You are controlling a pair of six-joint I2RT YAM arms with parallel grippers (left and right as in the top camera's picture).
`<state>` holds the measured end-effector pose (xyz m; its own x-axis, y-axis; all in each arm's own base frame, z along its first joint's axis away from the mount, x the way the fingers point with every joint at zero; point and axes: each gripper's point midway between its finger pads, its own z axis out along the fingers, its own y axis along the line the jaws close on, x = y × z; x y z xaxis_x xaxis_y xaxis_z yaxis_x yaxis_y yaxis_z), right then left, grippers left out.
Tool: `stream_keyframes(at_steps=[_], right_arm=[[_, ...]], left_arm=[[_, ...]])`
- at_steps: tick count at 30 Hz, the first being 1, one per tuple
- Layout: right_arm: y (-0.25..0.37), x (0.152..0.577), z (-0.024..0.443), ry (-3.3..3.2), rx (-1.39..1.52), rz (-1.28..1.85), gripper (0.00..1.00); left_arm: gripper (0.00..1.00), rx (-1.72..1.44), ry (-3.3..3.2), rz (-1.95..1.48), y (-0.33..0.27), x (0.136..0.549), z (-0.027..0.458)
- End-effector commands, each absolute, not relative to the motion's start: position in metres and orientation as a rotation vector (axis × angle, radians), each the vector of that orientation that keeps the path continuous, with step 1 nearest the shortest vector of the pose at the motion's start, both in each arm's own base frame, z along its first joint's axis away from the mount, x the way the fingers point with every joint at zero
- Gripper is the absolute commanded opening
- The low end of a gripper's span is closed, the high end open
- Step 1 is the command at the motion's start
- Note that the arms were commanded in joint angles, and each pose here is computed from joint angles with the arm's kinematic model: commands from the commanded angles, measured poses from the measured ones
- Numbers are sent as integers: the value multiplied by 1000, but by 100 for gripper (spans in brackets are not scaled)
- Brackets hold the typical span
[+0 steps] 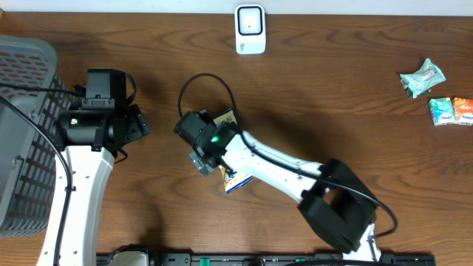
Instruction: Scan the item barcode
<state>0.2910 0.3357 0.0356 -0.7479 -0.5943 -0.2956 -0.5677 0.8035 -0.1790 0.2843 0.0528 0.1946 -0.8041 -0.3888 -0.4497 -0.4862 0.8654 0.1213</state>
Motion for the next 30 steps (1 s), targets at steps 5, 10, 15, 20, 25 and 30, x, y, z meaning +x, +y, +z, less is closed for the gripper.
stream_keyframes(at_steps=[5,10,15,20,25,30], right_arm=[[299,302,0,2652,-883,-398,89],[288,312,-1,2671,-839,-410,43],[290,310,-6,2782,-808,-247,1],[307,309,19,2910,-761,70,1],[339,308,82,2898,-833,737,1],[344,310,127,2768,-803,1386,1]], left_arm=[[98,-646,2615,353,57,283,196],[98,-646,2616,353,57,284,196],[98,-646,2615,353,57,283,196],[98,-646,2615,353,57,283,196],[98,-646,2615,353,57,283,196],[98,-646,2615,353,57,283,196]])
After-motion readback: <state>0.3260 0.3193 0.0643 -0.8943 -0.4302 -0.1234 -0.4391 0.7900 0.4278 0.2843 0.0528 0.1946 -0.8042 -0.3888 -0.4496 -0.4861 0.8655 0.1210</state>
